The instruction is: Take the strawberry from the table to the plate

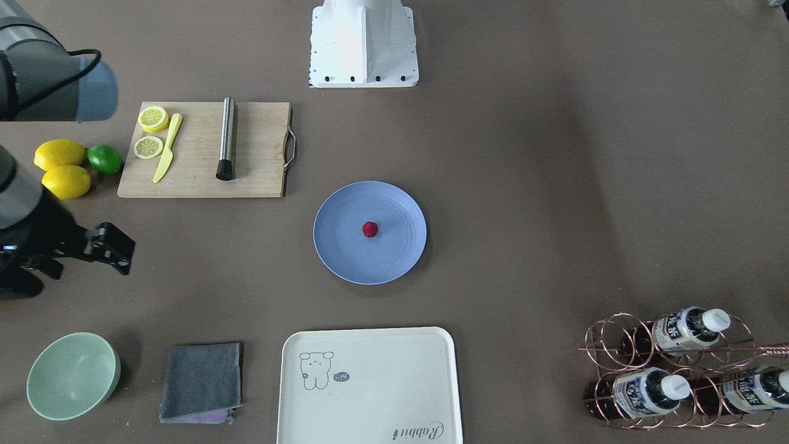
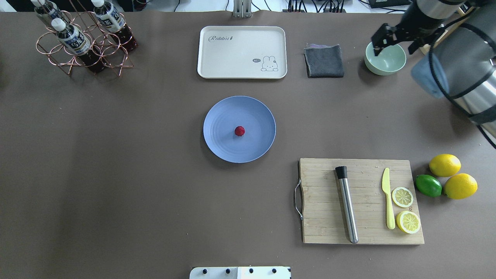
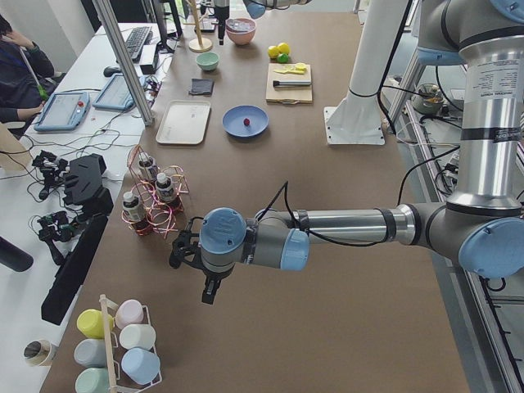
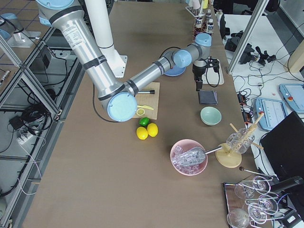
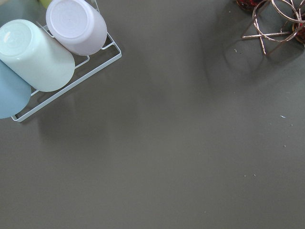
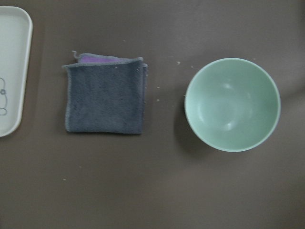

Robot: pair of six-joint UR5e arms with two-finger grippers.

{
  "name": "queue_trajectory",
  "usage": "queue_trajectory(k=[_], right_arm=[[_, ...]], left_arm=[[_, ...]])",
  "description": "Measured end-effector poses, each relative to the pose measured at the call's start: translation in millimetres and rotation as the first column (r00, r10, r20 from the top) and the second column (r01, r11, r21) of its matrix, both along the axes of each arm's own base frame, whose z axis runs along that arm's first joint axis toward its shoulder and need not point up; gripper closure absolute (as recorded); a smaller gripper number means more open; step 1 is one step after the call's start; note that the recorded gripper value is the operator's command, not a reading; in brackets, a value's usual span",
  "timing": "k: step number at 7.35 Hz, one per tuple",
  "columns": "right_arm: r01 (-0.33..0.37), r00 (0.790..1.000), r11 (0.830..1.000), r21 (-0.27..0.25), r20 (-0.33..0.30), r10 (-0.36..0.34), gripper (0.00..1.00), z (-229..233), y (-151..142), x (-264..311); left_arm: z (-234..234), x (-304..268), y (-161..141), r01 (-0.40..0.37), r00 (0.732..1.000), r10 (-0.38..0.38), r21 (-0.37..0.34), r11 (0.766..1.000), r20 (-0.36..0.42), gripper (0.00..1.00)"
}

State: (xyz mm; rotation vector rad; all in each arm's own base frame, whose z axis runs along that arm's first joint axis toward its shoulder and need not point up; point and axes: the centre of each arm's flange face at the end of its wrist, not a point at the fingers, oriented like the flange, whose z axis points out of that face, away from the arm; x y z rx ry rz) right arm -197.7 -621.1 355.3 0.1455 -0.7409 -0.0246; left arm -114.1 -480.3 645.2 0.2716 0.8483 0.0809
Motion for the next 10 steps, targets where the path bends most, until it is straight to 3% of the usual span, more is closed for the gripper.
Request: queue_trajectory(k=[3, 5, 7, 10], right_arm=[[0.105, 0.99, 0.993, 0.061, -0.099, -0.099, 0.0, 121.1, 43.6, 137.2], [0.155, 0.979, 0.987, 0.042, -0.138, -0.148, 0.0, 186.2, 75.8, 192.5], [0.188, 0.97, 0.982, 0.022, -0.162, -0.182, 0.0, 221.1, 91.5, 214.0], [0.181, 0.97, 0.984, 0.004, -0.168, -0.177, 0.0, 234.7, 97.0, 223.6]], left_arm=[[-1.6, 0.1, 0.3, -0.001, 1.0, 0.001, 0.004, 1.0, -0.008, 0.02], [-1.3, 0.3, 0.6, -0.001, 1.0, 0.001, 0.003, 1.0, -0.011, 0.02], [-0.7, 0.4, 0.9, -0.003, 1.0, 0.003, 0.003, 1.0, -0.011, 0.02], [3.1, 2.6, 0.3, -0.009, 1.0, 0.009, 0.002, 1.0, 0.021, 0.02]])
